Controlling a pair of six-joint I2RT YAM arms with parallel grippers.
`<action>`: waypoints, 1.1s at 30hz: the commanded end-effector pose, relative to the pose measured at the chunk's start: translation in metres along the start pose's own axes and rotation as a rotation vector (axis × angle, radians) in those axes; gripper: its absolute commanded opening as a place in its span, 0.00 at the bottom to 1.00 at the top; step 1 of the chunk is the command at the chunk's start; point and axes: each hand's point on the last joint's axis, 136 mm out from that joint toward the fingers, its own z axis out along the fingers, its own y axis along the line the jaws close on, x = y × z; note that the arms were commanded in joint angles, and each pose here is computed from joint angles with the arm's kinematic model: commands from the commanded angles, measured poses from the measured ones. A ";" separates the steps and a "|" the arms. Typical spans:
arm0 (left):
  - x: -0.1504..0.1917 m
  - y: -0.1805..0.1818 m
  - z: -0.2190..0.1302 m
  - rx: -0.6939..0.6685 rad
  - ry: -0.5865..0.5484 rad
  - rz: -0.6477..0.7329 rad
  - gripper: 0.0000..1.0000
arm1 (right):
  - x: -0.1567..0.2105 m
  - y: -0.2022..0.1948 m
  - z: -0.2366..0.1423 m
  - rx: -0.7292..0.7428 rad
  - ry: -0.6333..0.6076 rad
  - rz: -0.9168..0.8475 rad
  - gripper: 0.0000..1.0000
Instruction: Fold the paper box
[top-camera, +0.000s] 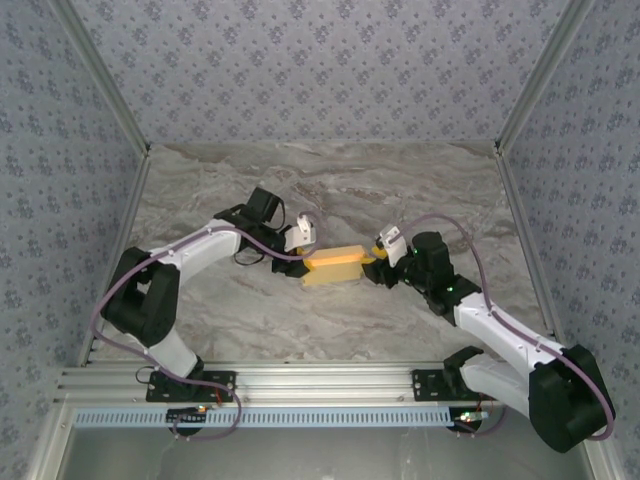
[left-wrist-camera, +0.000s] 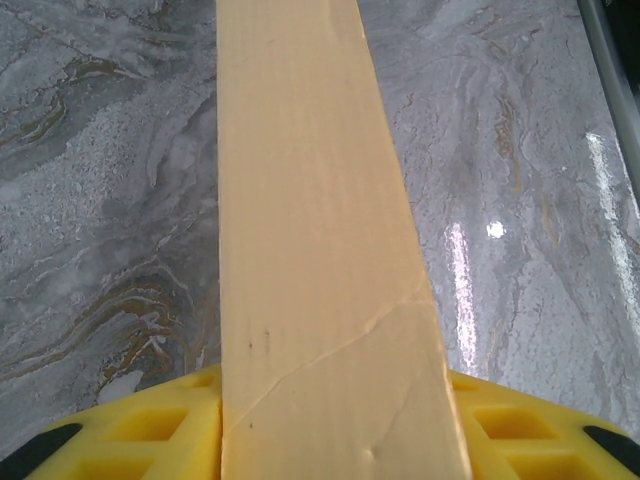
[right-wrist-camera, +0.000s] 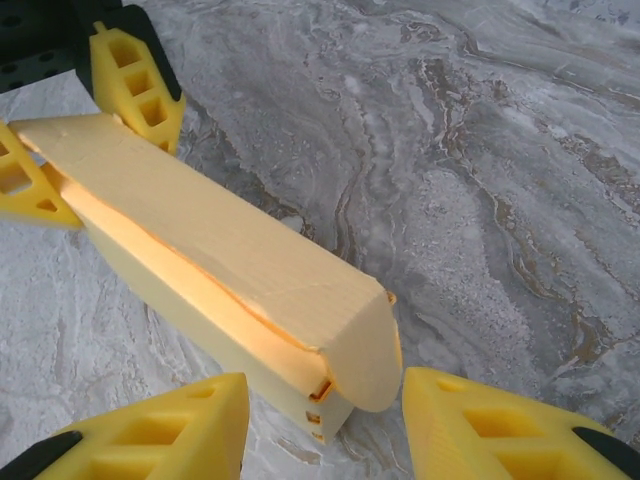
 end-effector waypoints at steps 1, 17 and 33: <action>-0.009 -0.002 -0.001 0.037 -0.028 0.028 0.45 | -0.001 0.002 0.000 0.003 -0.013 -0.031 0.46; 0.003 0.002 0.006 0.037 0.010 0.022 0.46 | -0.006 -0.001 0.013 0.002 0.028 0.010 0.43; 0.005 0.008 0.007 0.016 0.033 0.021 0.45 | -0.003 -0.015 0.012 0.057 0.147 0.147 0.27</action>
